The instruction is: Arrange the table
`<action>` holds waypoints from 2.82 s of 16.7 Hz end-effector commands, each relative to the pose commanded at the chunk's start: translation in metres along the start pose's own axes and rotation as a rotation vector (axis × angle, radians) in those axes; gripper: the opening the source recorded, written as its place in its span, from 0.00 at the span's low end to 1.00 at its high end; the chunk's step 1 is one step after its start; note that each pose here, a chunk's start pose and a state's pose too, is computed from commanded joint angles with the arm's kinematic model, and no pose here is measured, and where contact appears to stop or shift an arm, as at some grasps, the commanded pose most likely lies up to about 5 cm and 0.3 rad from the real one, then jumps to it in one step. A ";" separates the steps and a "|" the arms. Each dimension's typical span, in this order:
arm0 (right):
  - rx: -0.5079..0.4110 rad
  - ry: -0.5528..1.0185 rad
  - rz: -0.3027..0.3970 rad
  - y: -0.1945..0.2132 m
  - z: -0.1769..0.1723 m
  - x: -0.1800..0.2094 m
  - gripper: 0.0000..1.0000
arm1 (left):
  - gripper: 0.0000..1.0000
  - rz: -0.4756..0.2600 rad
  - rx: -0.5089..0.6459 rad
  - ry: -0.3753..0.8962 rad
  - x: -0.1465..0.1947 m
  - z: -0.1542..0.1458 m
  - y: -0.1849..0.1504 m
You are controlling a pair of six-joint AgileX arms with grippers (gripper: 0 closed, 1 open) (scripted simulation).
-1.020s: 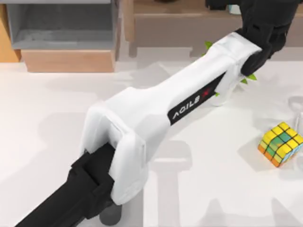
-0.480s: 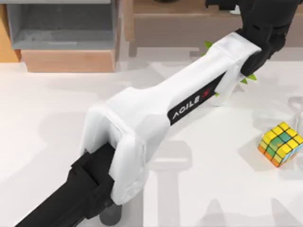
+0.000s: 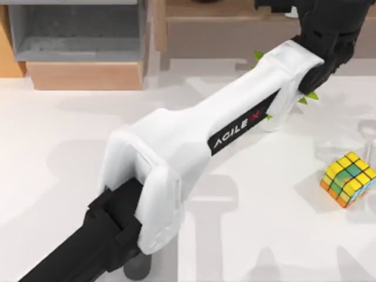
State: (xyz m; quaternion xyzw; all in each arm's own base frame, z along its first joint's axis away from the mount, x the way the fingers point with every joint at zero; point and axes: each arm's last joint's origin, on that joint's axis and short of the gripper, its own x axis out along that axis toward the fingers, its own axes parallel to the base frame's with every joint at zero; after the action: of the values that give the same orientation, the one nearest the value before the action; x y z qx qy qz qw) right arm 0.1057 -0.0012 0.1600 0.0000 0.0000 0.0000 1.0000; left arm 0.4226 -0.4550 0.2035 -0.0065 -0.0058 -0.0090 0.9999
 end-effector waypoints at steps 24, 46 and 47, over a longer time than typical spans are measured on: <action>0.000 0.000 0.000 0.000 0.000 0.000 1.00 | 0.00 -0.028 0.010 -0.001 -0.044 0.017 -0.001; 0.000 0.000 0.000 0.000 0.000 0.000 1.00 | 0.00 -0.499 0.852 -0.021 -0.148 -0.006 0.200; 0.000 0.000 0.000 0.000 0.000 0.000 1.00 | 0.00 -0.501 0.914 -0.006 -0.151 -0.014 0.217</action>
State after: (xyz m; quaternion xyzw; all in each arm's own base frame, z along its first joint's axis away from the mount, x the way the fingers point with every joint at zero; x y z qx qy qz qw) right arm 0.1057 -0.0012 0.1600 0.0000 0.0000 0.0000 1.0000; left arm 0.2757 -0.2354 0.1854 0.4323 -0.0132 -0.2446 0.8678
